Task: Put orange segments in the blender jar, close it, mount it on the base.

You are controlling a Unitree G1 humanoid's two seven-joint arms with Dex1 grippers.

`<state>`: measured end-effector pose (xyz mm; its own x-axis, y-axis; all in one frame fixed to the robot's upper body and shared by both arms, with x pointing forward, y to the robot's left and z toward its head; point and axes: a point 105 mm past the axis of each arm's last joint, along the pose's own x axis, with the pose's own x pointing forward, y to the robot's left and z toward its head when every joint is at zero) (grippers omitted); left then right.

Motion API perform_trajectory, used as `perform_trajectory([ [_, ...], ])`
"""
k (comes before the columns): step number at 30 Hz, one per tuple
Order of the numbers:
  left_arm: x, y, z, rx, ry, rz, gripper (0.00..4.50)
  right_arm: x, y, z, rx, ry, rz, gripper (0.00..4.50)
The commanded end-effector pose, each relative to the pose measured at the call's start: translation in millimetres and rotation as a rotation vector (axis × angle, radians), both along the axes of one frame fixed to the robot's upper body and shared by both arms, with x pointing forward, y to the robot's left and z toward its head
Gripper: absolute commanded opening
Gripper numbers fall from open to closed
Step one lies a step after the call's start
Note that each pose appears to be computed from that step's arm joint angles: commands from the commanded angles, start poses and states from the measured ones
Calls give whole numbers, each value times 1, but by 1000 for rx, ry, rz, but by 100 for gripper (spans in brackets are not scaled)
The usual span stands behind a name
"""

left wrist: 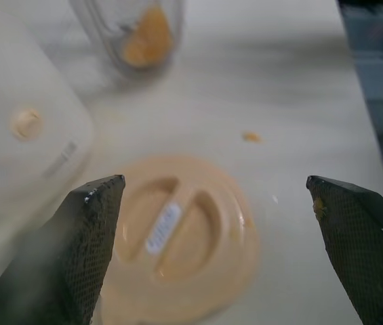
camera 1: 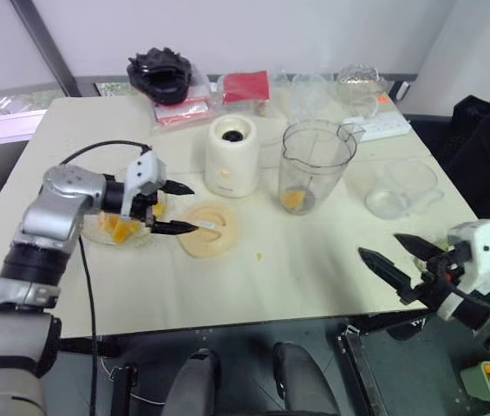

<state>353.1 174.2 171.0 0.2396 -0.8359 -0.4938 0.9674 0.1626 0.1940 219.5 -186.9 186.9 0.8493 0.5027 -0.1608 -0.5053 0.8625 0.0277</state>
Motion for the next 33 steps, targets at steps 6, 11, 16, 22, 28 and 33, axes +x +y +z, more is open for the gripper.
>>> perform_trajectory([
  [6,23,6,-6,143,-13,-54,395,10,34,22,-17,-89,79,450],
  [11,34,-8,-15,189,-66,-69,323,10,35,19,-32,-88,58,450],
  [16,41,-28,-22,247,-153,-118,323,9,37,17,-40,-92,46,450],
  [22,45,-45,-28,295,-201,-158,323,2,41,15,-53,-88,28,450],
  [28,48,-54,-45,386,-222,-162,323,-5,38,11,-68,-81,-24,450],
  [33,49,-59,-58,425,-221,-155,323,-8,35,10,-81,-71,-56,450],
])
